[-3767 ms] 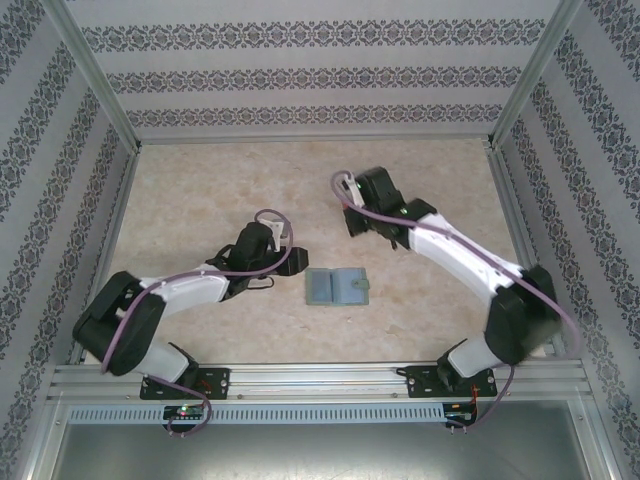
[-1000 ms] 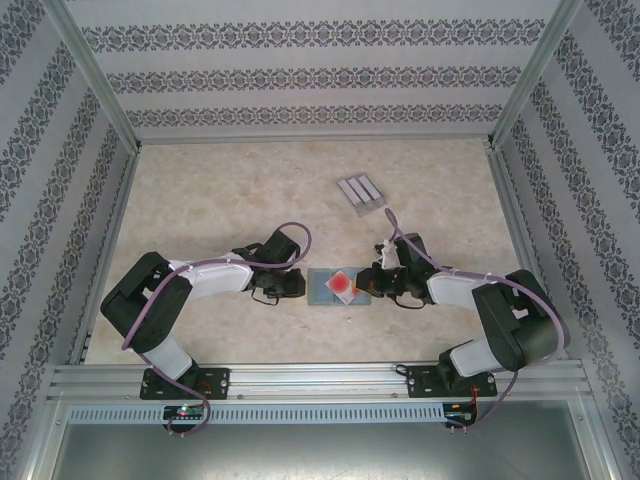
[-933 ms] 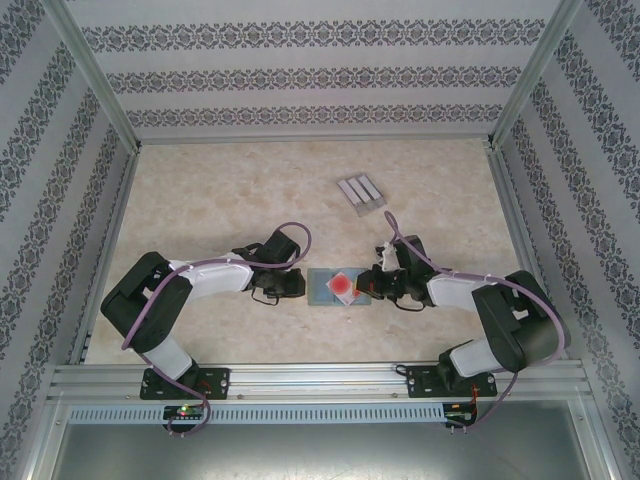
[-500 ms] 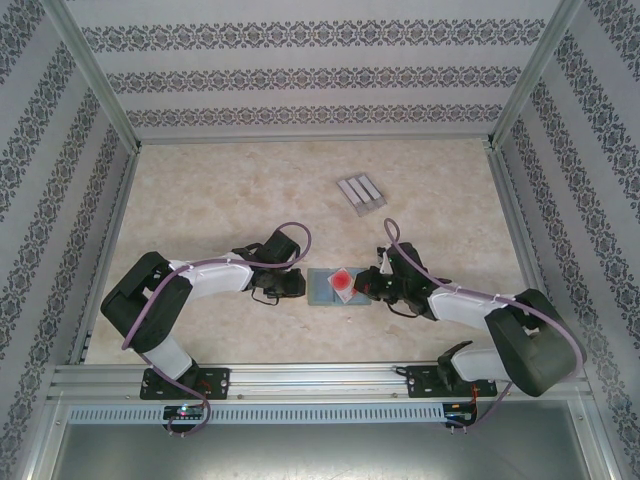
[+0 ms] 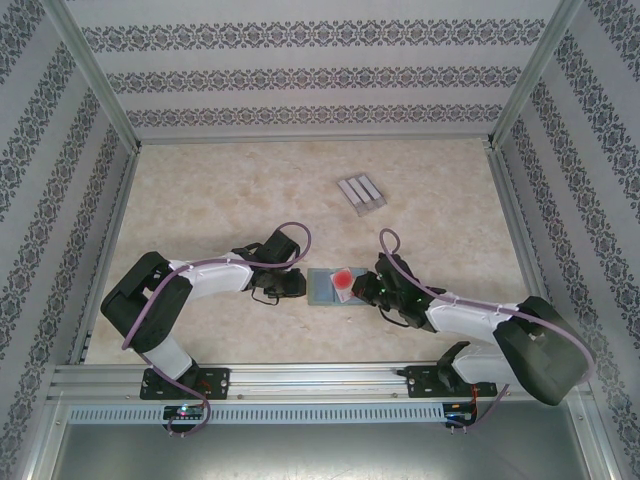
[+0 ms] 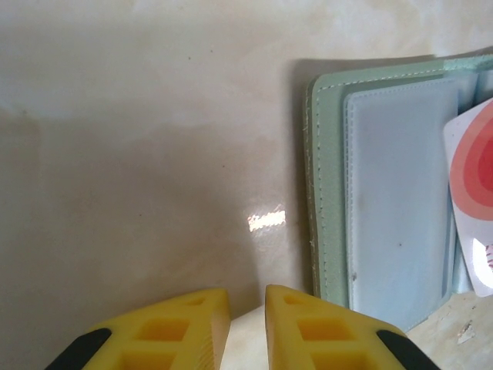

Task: Put the credit cards into the card holder
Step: Insert the credit card into the card slot.

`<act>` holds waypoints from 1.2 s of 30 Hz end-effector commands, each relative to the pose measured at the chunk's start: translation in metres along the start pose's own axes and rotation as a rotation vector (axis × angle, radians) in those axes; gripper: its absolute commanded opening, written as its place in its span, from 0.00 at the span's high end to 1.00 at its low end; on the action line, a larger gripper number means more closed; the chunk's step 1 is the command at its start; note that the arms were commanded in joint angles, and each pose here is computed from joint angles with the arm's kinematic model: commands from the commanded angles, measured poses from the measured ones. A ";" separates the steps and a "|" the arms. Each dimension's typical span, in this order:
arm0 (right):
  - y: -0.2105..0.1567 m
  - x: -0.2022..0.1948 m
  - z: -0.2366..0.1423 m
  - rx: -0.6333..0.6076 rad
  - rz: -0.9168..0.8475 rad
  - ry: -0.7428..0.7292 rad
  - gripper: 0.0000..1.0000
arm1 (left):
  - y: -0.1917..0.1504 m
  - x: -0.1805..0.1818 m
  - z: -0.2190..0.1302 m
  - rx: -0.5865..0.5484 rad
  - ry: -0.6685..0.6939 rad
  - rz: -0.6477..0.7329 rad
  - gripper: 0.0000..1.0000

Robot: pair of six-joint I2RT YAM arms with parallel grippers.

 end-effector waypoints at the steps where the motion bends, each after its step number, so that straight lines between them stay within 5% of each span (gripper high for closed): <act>1: 0.000 0.001 0.006 -0.022 0.017 -0.051 0.99 | -0.011 0.011 0.022 0.049 0.027 0.000 0.77; 22: -0.025 -0.004 0.020 -0.054 0.072 -0.175 0.97 | -0.015 0.013 0.025 0.054 0.012 0.002 0.77; 36: -0.036 0.007 0.022 0.006 -0.005 -0.154 0.80 | -0.017 0.012 0.027 0.061 -0.008 -0.001 0.78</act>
Point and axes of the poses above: each hand's point on the last joint's axis, 136 mm out from that joint toward the fingers, its own z axis out along the fingers, its own x axis along the line the jaws close on, y = z × x, the point moved 3 cm from there along -z, back along the fingers, and after that the axes turned 2 degrees about -z, right-handed, at the moved point
